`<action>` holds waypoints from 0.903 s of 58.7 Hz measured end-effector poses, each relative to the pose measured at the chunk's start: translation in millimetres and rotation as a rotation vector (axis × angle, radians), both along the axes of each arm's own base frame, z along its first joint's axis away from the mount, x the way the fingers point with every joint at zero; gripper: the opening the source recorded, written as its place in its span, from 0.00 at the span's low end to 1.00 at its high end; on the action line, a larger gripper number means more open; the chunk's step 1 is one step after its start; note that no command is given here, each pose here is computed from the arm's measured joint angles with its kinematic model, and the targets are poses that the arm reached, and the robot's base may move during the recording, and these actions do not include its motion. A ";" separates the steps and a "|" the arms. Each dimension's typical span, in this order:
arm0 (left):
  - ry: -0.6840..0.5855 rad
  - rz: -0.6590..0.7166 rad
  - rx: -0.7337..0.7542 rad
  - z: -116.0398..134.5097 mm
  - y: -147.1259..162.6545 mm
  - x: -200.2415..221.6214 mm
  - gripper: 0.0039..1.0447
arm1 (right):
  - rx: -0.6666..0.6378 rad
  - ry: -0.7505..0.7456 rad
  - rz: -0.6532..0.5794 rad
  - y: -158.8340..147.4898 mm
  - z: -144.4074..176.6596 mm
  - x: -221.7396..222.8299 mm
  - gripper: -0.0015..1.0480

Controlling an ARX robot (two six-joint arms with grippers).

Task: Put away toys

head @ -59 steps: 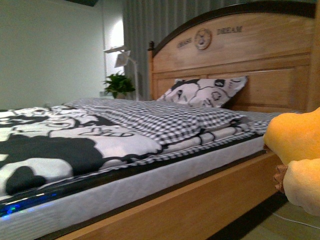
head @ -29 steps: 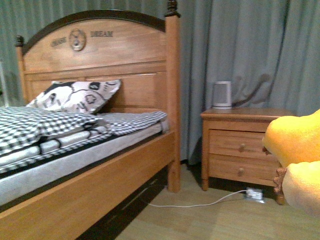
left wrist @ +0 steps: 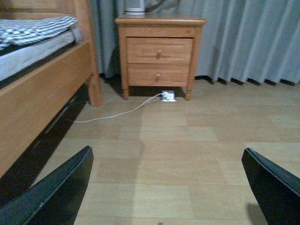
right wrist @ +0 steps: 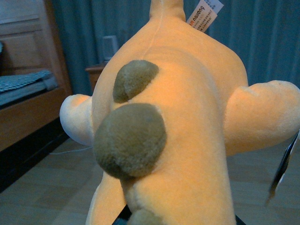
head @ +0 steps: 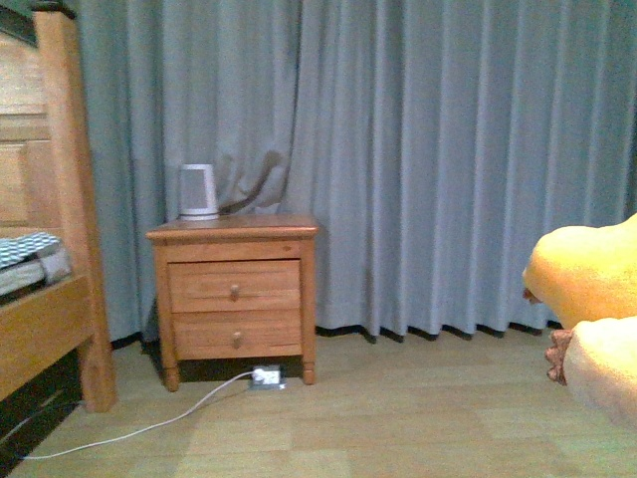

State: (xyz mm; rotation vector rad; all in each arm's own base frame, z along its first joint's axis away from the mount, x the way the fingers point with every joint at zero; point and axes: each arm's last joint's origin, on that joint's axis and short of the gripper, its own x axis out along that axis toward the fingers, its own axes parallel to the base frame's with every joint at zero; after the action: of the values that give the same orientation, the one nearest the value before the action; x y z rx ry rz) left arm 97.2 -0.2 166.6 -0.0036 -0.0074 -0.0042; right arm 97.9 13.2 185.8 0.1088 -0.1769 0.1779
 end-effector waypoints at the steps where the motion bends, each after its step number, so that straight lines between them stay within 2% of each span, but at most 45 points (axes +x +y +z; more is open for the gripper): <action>1: 0.000 -0.001 0.000 0.0 0.0 0.0 0.94 | 0.001 0.000 -0.002 -0.1 0.0 0.0 0.07; 53: 0.000 0.004 0.000 0.0 0.1 0.0 0.94 | -0.001 0.000 0.008 0.3 0.0 0.0 0.07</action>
State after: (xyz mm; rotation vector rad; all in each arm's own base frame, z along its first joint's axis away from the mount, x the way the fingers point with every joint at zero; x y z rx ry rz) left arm 97.2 -0.1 166.6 -0.0040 -0.0074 -0.0004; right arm 97.9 13.5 185.7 0.1083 -0.1761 0.1855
